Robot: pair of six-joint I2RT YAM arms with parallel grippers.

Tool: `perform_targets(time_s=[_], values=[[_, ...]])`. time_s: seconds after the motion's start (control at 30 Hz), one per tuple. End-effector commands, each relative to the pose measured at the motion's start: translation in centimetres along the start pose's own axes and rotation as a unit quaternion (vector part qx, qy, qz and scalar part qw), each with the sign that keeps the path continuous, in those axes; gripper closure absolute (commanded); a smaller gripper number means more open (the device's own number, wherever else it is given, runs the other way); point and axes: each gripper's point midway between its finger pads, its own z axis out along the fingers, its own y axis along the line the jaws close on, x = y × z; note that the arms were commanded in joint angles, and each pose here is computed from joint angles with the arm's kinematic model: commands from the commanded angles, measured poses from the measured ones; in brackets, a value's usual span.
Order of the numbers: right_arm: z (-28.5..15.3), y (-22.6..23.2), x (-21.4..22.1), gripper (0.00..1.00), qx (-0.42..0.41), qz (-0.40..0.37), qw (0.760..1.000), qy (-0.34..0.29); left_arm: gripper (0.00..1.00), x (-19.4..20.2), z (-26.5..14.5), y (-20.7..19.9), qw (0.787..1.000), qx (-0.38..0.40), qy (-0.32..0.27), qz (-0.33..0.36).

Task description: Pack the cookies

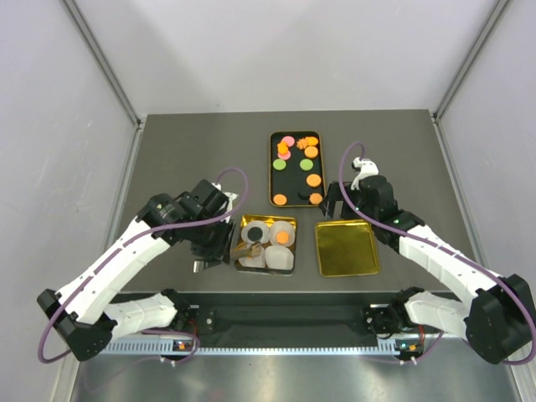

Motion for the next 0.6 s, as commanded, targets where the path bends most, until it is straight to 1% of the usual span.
perform_targets(time_s=[0.0,0.57], values=[[-0.54,0.89,-2.41,0.0,-0.012,-0.005,0.999,-0.031,0.63,0.42,-0.41,0.43,1.0,-0.017,0.004,-0.01],[-0.55,0.86,-2.38,0.0,-0.012,-0.006,0.999,-0.03,0.58,0.57,0.19,0.83,1.0,-0.024,-0.001,-0.014]])
